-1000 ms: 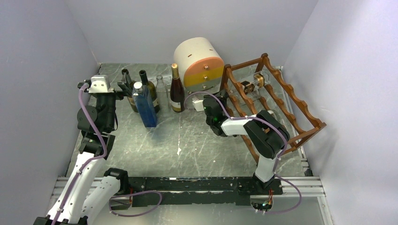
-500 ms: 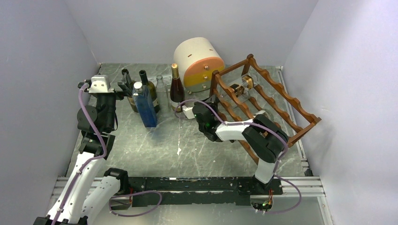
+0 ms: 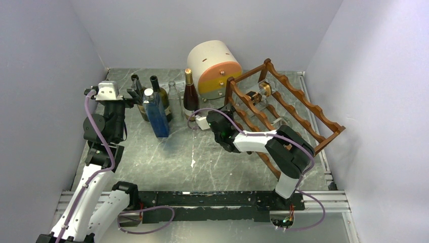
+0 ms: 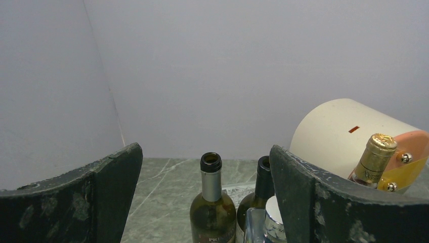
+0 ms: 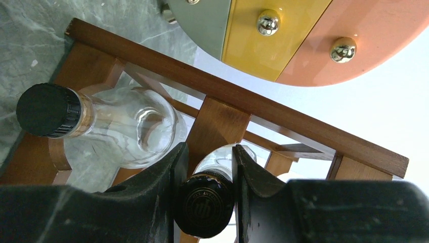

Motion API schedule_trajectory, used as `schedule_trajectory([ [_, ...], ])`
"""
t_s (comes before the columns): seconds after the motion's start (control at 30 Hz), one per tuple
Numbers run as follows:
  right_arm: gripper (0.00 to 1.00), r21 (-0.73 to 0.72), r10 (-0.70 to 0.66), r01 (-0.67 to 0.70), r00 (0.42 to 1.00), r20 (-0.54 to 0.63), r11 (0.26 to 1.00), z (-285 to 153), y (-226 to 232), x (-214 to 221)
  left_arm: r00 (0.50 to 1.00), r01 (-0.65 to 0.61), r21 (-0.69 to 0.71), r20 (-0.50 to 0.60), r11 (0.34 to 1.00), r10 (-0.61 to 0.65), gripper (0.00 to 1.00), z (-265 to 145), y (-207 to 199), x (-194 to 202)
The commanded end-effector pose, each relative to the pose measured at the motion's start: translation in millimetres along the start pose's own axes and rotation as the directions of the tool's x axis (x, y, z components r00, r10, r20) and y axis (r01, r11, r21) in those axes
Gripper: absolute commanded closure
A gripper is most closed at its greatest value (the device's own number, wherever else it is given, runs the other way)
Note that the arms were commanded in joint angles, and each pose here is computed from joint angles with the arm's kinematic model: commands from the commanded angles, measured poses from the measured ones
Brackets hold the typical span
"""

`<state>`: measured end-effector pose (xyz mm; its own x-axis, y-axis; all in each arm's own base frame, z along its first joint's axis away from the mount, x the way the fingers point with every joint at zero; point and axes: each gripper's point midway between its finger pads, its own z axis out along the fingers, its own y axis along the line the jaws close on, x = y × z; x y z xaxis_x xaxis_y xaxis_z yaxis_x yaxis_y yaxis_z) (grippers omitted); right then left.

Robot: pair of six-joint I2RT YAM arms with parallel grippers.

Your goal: Take the wine bottle off the wine rack

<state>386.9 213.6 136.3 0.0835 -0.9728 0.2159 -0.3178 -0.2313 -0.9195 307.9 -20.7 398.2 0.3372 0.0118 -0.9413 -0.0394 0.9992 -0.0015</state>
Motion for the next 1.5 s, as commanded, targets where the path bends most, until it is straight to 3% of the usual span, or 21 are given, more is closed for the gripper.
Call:
schedule_trajectory([
  [0.0, 1.0, -0.225, 0.05, -0.011, 0.984, 0.169, 0.974, -11, 75, -38, 1.0, 0.013, 0.024, 0.014, 1.0, -0.014, 0.01, 1, -3, -6],
  [0.1, 1.0, -0.227, 0.046, -0.003, 0.982, 0.185, 0.974, -13, 75, -38, 0.999, 0.03, 0.116, 0.023, 0.993, -0.033, 0.01, -1, -19, -16],
  [0.17, 1.0, -0.223, 0.026, 0.012, 0.985, 0.168, 0.975, -12, 77, -35, 0.998, 0.034, 0.226, 0.039, 0.973, -0.044, 0.06, -3, -40, -31],
  [0.27, 1.0, -0.217, 0.048, -0.01, 0.984, 0.172, 0.976, -13, 76, -34, 0.996, 0.073, 0.411, 0.019, 0.909, -0.089, 0.09, -7, -75, -57],
  [0.33, 1.0, -0.214, 0.06, -0.023, 0.984, 0.17, 0.977, -14, 77, -32, 0.993, 0.119, 0.502, -0.038, 0.857, -0.115, 0.06, -8, -94, -65],
  [0.57, 1.0, -0.204, 0.094, -0.058, 0.981, 0.17, 0.977, -14, 80, -30, 0.973, 0.226, 0.648, -0.12, 0.727, -0.196, 0.1, -7, -159, -90],
  [0.7, 1.0, -0.202, 0.108, -0.071, 0.978, 0.178, 0.977, -13, 80, -32, 0.976, 0.2, 0.655, -0.202, 0.728, -0.087, 0.12, 4, -225, -62],
  [0.8, 1.0, -0.202, 0.119, -0.082, 0.976, 0.182, 0.976, -14, 79, -31, 0.96, 0.239, 0.687, -0.275, 0.686, -0.058, 0.13, 12, -266, -40],
  [1.07, 1.0, -0.191, 0.135, -0.1, 0.974, 0.181, 0.976, -17, 74, -27, 0.932, 0.259, 0.686, -0.361, 0.679, 0.009, 0.04, 43, -332, 27],
  [1.33, 1.0, -0.189, 0.122, -0.087, 0.976, 0.18, 0.978, -20, 74, -29, 0.881, 0.25, 0.667, -0.457, 0.702, 0.121, 0.26, 66, -368, 93],
  [1.47, 1.0, -0.175, 0.118, -0.085, 0.975, 0.187, 0.981, -22, 69, -30, 0.859, 0.254, 0.653, -0.491, 0.714, 0.144, 0.3, 61, -368, 122],
])
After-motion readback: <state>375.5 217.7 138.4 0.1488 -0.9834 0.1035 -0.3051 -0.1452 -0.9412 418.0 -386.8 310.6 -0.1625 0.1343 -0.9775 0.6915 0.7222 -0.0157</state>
